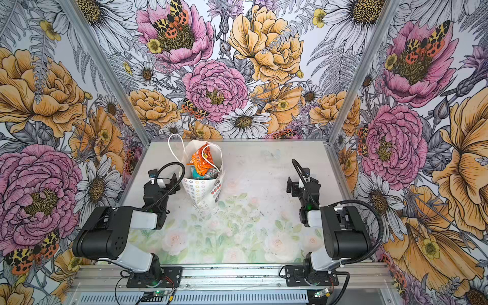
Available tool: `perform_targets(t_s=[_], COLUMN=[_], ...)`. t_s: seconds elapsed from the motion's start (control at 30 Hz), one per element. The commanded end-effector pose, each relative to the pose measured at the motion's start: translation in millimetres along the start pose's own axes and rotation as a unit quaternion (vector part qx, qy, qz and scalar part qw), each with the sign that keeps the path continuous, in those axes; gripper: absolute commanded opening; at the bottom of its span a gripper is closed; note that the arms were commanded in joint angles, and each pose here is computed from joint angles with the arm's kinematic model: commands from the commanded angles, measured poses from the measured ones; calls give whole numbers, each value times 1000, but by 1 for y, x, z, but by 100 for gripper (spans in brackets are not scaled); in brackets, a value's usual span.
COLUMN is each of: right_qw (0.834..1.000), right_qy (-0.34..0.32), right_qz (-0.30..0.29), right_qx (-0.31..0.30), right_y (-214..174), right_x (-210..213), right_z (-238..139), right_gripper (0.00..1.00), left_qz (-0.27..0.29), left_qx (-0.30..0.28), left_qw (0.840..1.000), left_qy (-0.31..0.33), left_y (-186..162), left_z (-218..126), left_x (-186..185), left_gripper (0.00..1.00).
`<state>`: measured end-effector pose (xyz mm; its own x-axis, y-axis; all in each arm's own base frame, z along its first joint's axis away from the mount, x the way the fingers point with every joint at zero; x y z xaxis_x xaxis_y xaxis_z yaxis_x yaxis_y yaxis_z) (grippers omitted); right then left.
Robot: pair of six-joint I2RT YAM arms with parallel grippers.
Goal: Place the snacks into the paper bag
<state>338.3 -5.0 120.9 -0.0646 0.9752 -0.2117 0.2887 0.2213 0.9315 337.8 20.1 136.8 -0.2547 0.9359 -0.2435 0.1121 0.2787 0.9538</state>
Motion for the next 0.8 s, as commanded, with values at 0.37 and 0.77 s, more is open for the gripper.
perform_targets(t_s=[0.37, 0.77], right_qw=[1000, 1000], right_qy=[-12, -12], right_qz=[8, 8], right_qx=[-11, -11], right_y=[8, 8], right_x=[-5, -5], right_z=[4, 4], right_gripper=[100, 100], left_qz=[28, 24], left_qx=[-22, -14], left_qw=[999, 1000], left_qy=[17, 11], left_y=[4, 4], left_z=[-1, 2], left_x=[-6, -5], left_gripper=[99, 99])
Point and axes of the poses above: each gripper's point midway between its finger pads, its own z axis out along the fingers, its own x axis along the line the jaws close on, y = z × x, the point moved 6 cm from there along -z, back along the fingers, and after that the axes turned 11 degrees about -z, right-handed, at the moved point
